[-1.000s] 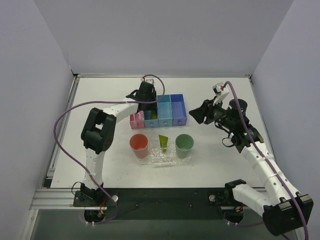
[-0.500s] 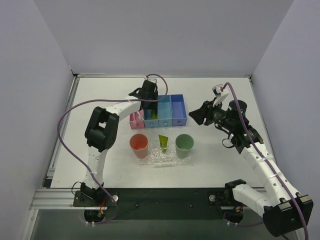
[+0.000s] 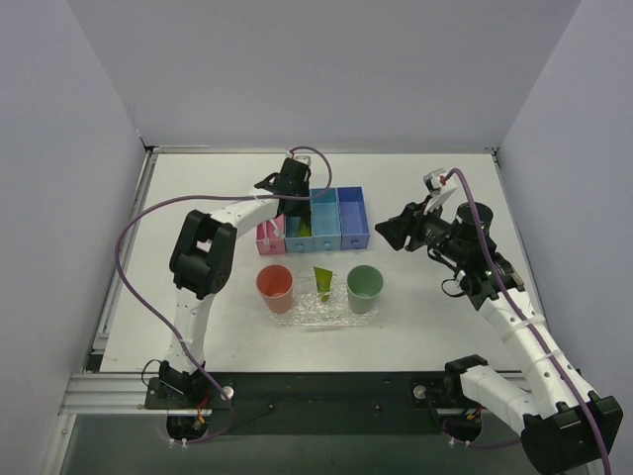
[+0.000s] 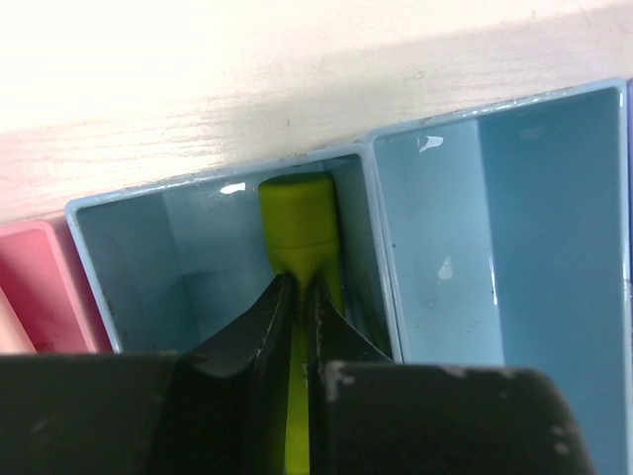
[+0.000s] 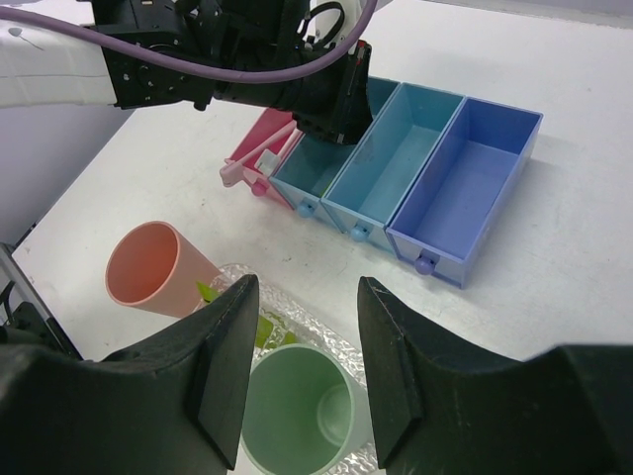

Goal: Prepare toiletry sets of a toothbrush and toothpaste on the tray

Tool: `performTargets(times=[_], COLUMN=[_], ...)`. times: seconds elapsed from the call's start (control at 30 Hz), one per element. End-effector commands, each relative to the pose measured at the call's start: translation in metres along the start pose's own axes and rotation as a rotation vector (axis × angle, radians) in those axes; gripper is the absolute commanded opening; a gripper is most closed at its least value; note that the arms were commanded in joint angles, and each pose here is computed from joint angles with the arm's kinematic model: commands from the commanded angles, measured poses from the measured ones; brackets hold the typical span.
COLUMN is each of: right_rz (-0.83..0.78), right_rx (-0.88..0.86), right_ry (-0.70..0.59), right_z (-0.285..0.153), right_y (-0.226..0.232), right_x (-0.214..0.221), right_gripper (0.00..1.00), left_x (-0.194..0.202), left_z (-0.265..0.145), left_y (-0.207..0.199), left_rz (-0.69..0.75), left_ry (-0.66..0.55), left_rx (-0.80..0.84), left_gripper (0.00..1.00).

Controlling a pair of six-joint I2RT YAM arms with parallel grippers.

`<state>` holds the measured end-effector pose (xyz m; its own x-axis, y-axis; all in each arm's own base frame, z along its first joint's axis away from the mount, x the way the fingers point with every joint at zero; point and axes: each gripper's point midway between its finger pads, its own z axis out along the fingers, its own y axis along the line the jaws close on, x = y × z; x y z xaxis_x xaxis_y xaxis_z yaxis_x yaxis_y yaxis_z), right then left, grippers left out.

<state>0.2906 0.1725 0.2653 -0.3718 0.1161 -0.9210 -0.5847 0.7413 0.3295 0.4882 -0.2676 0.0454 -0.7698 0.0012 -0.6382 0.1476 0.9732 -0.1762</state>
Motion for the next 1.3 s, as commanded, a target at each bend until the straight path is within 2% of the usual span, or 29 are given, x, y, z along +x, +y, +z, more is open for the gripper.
performTargets(times=[0.0,0.1,0.47,0.7,0.93,1.2,1.27], right_rz=[-0.016,-0.014,-0.001,0.003,0.002,0.015,-0.012], right_rx=[-0.024,-0.025,-0.019,-0.017,-0.025,-0.058,-0.087], right_ry=[-0.057,-0.055,-0.052,-0.054,-0.071,-0.059,-0.041], right_z=[-0.005,-0.005,-0.003,-0.002,-0.001,0.008,0.012], right_y=[0.006,0.007,0.005,0.004,0.007,0.025,0.043], right_x=[-0.013,-0.012,-0.011,-0.013,-0.02,-0.025,-0.025], right_gripper=[0.4,0.4,0.4,0.4,0.4,0.42,0.42], left_x=[0.051,0.039,-0.023,-0.051,-0.067,-0.094,-0.097], left_z=[0.011,0.001,-0.059,-0.094,-0.124,-0.189,-0.209], left_y=[0.01,0.005,-0.017,-0.026,-0.029,-0.032,-0.032], left_rz=[0.024,0.02,-0.039,-0.063,-0.081,-0.129,-0.143], left_ry=[0.158,0.123,-0.087,-0.208,-0.28,-0.453,-0.494], left_rx=[-0.015,0.007,0.1,0.154,0.186,0.243,0.255], left_gripper=[0.09,0.0,0.0,0.0,0.0,0.0,0.0])
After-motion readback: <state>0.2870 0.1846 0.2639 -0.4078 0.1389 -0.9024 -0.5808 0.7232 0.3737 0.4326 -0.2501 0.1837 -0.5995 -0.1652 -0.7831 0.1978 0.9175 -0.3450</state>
